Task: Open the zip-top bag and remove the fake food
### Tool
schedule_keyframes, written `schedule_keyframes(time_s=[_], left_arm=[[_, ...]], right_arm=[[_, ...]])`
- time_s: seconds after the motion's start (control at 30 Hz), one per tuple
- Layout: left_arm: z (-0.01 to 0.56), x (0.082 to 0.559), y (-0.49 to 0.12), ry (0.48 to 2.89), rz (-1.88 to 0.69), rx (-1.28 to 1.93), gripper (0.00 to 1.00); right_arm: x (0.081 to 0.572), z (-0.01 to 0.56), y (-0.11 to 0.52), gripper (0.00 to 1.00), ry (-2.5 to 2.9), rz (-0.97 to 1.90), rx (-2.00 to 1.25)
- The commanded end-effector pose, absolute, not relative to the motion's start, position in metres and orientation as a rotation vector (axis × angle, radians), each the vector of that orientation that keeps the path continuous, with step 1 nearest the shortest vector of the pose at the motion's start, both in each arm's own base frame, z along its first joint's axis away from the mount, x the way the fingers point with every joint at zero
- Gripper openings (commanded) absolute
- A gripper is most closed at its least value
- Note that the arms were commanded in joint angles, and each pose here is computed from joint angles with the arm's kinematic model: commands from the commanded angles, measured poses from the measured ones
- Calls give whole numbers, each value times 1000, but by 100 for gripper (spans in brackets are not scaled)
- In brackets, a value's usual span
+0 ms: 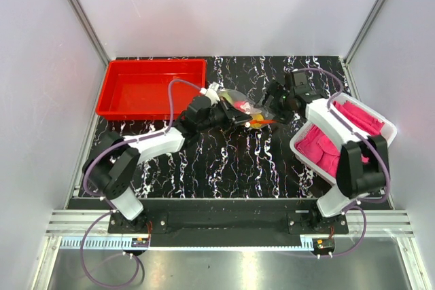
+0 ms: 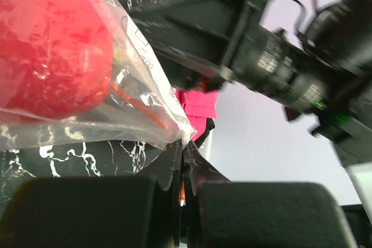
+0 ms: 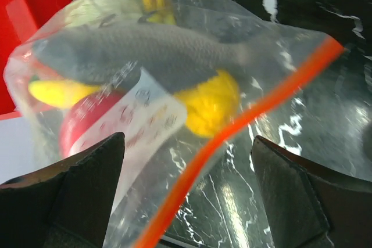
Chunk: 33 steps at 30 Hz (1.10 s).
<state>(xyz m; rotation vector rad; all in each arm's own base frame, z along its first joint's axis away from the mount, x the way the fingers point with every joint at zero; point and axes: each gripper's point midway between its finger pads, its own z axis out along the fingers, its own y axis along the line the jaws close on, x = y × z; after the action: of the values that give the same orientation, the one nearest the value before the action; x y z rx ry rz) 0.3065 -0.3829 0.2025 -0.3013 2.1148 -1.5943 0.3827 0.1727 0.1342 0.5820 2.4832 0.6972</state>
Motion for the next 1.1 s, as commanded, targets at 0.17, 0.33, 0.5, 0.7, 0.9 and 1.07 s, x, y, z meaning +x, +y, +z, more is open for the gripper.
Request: schedule_keyframes(time_s=[0.17,0.33,0.5,0.7,0.9,1.07], left_arm=[[225,301,-401,2035,-1712,-281,0],[217,298,-399,2056,-1676,-298,0],[217,296,-400,2051,-1697,-305,0],[229,294,-403,2003,-1777,-311,0],[238,289,-406,1946,-1911,-342,0],[241,287,-405,1912,-1976,-385,0]], right_arm=[[324,206,149,96,2325,777,698],[291,227,178,90,2293,1103,676],[280,220,187,70,2196,1262,651],[269,211,207,59,2177,1491,599],[268,227,213,53,2037,1621,539],[268,226,215,52,1993,1684,528]])
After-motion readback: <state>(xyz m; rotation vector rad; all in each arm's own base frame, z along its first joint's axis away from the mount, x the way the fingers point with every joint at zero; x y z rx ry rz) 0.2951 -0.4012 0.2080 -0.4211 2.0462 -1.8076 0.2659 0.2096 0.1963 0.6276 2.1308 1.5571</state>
